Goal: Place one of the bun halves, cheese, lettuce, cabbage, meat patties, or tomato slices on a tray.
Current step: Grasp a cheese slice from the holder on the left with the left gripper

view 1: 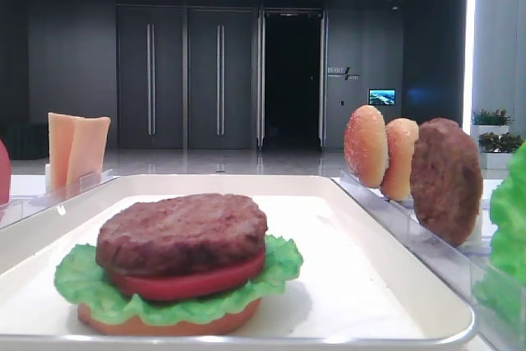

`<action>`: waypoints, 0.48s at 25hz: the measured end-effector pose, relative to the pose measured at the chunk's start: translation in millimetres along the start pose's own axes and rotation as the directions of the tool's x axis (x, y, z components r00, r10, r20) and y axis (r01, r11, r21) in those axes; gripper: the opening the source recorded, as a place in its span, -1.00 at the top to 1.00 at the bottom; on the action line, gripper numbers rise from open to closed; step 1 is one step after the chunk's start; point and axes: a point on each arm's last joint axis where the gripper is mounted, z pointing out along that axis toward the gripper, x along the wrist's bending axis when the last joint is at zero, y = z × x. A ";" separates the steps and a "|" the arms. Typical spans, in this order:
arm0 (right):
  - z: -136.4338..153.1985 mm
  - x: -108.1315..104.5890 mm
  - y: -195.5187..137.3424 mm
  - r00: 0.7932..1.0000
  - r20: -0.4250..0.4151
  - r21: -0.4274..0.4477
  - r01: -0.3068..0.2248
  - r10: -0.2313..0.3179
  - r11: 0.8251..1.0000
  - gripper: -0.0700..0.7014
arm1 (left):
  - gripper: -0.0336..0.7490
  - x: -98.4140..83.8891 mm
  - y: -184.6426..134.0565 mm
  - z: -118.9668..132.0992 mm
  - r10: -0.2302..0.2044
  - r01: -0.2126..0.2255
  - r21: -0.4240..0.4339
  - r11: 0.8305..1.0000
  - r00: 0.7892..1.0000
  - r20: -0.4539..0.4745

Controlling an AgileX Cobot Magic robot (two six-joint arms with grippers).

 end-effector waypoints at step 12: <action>0.0 0.0 0.0 1.000 0.000 0.000 0.000 0.000 1.000 -0.26 | -0.64 -10.6 116.0 44.6 0.008 -0.008 0.099 0.995 1.000 -0.004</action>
